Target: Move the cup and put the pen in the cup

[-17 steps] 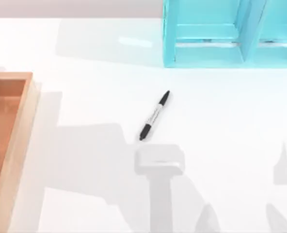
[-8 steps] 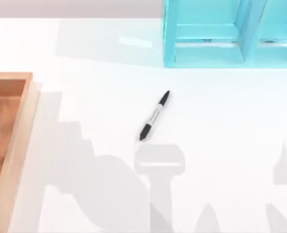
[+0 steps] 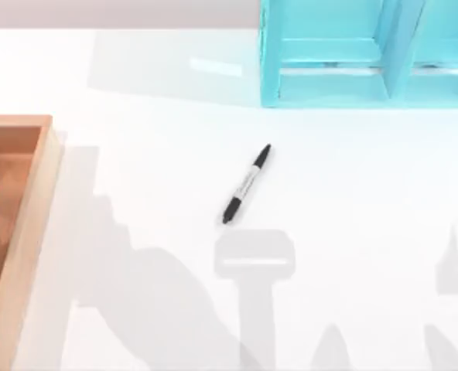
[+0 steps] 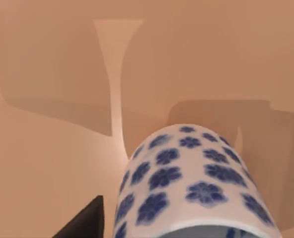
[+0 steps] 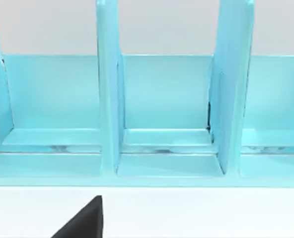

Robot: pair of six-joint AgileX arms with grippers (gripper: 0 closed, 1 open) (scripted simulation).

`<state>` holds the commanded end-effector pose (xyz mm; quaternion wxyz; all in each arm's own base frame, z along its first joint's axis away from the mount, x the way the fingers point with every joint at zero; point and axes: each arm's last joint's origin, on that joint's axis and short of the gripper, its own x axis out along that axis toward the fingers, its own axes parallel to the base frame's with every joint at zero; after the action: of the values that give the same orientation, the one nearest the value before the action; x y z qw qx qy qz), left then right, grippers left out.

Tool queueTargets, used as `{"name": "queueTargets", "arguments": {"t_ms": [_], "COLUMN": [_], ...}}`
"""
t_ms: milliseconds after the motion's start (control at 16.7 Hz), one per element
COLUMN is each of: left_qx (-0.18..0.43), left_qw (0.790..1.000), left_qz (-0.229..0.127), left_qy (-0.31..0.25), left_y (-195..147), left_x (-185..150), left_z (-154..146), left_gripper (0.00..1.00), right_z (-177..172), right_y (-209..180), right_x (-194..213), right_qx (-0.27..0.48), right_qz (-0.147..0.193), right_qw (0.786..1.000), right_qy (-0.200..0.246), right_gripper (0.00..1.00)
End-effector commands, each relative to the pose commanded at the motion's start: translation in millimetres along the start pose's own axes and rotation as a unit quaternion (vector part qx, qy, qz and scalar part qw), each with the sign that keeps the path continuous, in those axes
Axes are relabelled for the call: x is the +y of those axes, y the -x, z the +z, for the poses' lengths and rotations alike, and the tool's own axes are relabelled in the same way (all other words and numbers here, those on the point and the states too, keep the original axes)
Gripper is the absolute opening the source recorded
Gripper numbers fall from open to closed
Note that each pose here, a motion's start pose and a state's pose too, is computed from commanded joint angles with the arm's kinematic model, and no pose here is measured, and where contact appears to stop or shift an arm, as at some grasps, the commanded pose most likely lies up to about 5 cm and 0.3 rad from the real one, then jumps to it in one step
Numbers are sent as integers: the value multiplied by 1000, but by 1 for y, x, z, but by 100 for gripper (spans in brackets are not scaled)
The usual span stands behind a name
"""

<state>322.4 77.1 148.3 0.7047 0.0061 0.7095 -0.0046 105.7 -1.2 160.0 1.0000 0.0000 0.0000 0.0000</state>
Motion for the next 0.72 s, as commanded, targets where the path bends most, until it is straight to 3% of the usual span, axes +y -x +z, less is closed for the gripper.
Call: {"name": "queueTargets", "arguments": {"t_ms": [720], "left_qx": [0], "left_qw": [1000], "left_qz": [0], "left_qy": [0], "left_y": [0], "left_x": [0], "left_z": [0], "left_gripper": [2], "right_z": [0], "right_y": [0], "right_x": [0], "right_qx": [0], "right_qz": [0], "right_qw": [1000], "right_qy": [0], "right_gripper": [100]}}
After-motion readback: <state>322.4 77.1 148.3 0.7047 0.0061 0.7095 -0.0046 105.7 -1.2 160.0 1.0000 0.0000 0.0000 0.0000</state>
